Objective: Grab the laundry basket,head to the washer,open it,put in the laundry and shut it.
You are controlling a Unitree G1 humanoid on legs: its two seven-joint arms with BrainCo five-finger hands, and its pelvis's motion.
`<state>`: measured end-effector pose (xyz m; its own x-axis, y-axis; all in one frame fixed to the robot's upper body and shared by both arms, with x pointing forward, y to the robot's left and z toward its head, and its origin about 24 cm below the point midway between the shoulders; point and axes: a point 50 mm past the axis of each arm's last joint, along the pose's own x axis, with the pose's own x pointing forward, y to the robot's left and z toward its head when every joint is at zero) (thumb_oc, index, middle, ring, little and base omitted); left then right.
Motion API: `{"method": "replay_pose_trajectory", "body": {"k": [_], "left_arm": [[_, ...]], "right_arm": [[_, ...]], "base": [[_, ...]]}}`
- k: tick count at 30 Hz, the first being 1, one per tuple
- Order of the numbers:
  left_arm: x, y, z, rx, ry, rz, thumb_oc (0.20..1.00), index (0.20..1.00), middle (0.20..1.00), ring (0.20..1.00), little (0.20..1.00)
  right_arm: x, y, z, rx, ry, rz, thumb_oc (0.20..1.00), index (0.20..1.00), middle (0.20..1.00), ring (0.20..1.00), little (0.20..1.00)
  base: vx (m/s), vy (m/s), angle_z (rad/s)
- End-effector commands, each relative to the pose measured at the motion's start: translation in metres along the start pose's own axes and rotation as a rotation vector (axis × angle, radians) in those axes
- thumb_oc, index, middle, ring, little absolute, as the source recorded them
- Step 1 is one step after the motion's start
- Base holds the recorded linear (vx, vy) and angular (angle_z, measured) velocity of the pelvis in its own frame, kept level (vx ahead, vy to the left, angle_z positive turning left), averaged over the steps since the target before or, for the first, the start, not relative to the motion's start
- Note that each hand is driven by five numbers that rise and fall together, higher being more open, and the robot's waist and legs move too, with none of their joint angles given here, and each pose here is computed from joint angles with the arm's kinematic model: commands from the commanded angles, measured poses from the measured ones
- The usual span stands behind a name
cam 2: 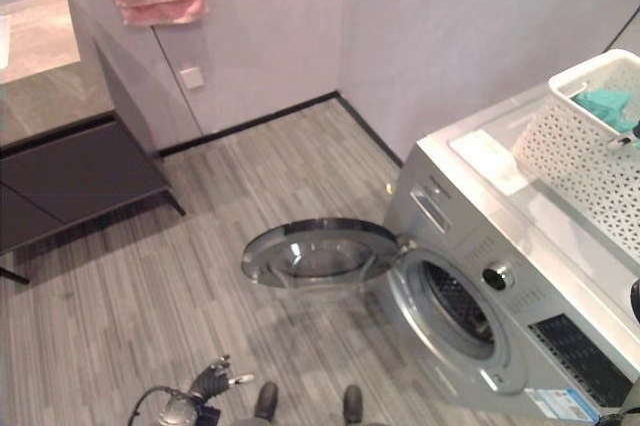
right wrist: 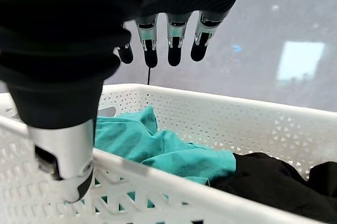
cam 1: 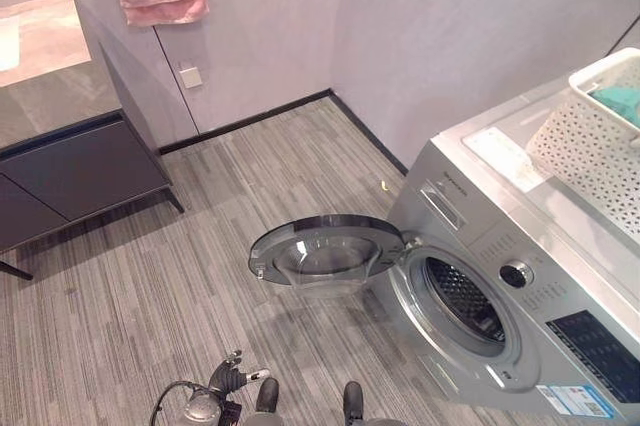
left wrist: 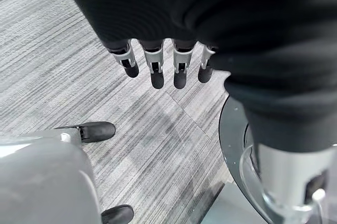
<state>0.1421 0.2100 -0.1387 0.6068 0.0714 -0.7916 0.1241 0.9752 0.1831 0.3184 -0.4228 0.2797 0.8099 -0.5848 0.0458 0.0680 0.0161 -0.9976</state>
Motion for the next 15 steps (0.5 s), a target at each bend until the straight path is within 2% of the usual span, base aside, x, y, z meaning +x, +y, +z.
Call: {"method": "replay_pose_trajectory", "body": {"k": [1, 9, 12, 15], "left_arm": [[0.003, 0.008, 0.014, 0.033, -0.057, -0.003, 1.0, 1.0, 1.0, 1.0, 1.0], [0.003, 0.011, 0.011, 0.025, -0.043, 0.006, 1.0, 1.0, 1.0, 1.0, 1.0], [0.004, 0.011, 0.011, 0.03, -0.034, 0.014, 1.0, 1.0, 1.0, 1.0, 1.0], [0.004, 0.009, 0.01, 0.045, -0.03, 0.007, 1.0, 1.0, 1.0, 1.0, 1.0]], "right_arm": [[-0.003, -0.023, -0.017, -0.019, 0.077, -0.05, 1.0, 1.0, 1.0, 1.0, 1.0], [-0.002, -0.013, -0.016, -0.032, 0.069, -0.004, 1.0, 1.0, 1.0, 1.0, 1.0], [-0.004, -0.031, -0.001, 0.086, -0.037, -0.055, 1.0, 1.0, 1.0, 1.0, 1.0], [-0.007, -0.042, 0.014, 0.117, -0.123, -0.072, 1.0, 1.0, 1.0, 1.0, 1.0]], "base": [[0.06, -0.054, 0.07], [0.04, -0.046, 0.07], [0.06, -0.017, 0.06], [0.05, 0.004, -0.01]]}}
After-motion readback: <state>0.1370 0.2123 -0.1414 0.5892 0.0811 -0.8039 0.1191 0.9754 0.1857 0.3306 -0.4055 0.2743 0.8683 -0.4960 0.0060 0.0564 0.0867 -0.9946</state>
